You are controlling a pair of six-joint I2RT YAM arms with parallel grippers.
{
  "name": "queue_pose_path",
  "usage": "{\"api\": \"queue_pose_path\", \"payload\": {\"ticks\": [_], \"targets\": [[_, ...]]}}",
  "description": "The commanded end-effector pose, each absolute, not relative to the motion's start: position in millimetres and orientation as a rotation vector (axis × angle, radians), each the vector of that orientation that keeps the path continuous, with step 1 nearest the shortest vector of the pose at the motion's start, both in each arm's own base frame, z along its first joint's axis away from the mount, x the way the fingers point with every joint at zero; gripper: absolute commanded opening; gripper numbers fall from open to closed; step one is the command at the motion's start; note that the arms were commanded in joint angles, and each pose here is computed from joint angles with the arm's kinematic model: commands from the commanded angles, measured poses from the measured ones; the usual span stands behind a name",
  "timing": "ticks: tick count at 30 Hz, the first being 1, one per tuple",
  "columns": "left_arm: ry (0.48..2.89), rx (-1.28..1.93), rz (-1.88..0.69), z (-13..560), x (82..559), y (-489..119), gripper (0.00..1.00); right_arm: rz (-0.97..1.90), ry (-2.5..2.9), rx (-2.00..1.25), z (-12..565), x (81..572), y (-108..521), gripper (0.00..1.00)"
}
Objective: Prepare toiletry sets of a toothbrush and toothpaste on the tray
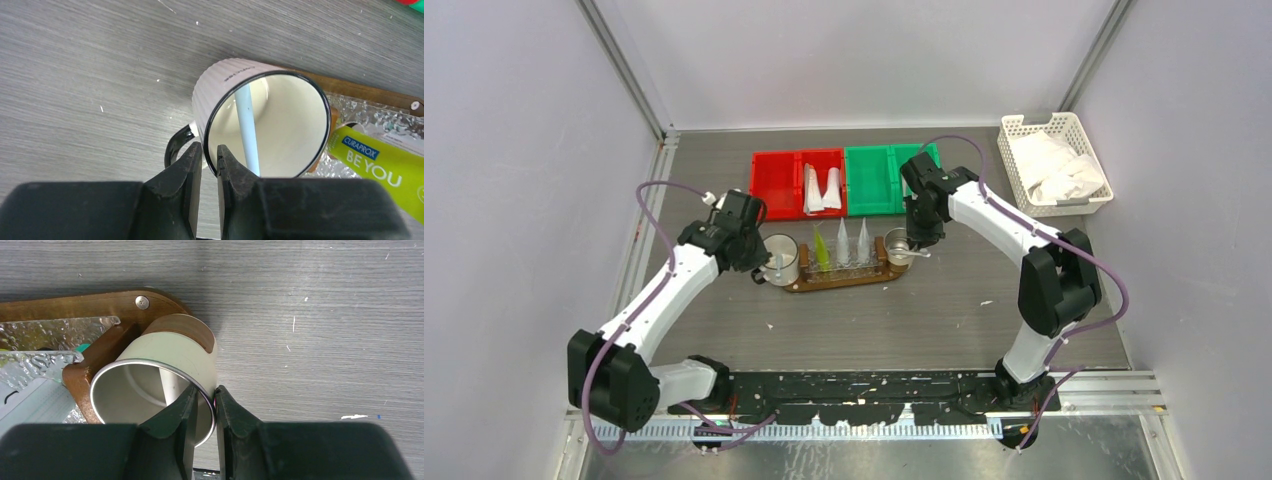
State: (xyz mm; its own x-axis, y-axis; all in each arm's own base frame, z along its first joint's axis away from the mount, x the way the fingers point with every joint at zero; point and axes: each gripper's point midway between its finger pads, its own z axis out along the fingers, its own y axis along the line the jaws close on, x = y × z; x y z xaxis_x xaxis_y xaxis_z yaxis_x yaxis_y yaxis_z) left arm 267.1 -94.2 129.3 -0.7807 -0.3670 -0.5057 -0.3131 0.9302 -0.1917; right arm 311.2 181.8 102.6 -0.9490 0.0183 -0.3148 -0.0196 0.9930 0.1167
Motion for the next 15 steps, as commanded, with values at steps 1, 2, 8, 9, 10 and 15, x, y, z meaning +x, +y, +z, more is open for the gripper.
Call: {"api": "queue_pose_path", "payload": {"ticks": [1, 2, 8, 9, 10, 15], "targets": [[2.545, -0.551, -0.189, 138, 250, -99, 0.2, 0.233, 2.772, -0.023, 110, 322, 196, 0.25], [2.548, -0.562, -0.18, 138, 248, -97, 0.21, 0.237, 2.775, -0.024, 109, 322, 197, 0.25], [2.533, -0.582, -0.177, 135, 248, -95, 0.29, 0.247, 2.778, -0.027, 105, 321, 198, 0.25], [2.535, -0.582, -0.176, 134, 249, -96, 0.29, 0.249, 2.776, -0.027, 106, 322, 198, 0.25], [2.539, -0.58, -0.179, 133, 250, -97, 0.3, 0.249, 2.775, -0.031, 106, 322, 198, 0.25], [2.562, -0.564, -0.2, 128, 253, -103, 0.3, 0.232, 2.773, -0.031, 107, 322, 196, 0.26]]}}
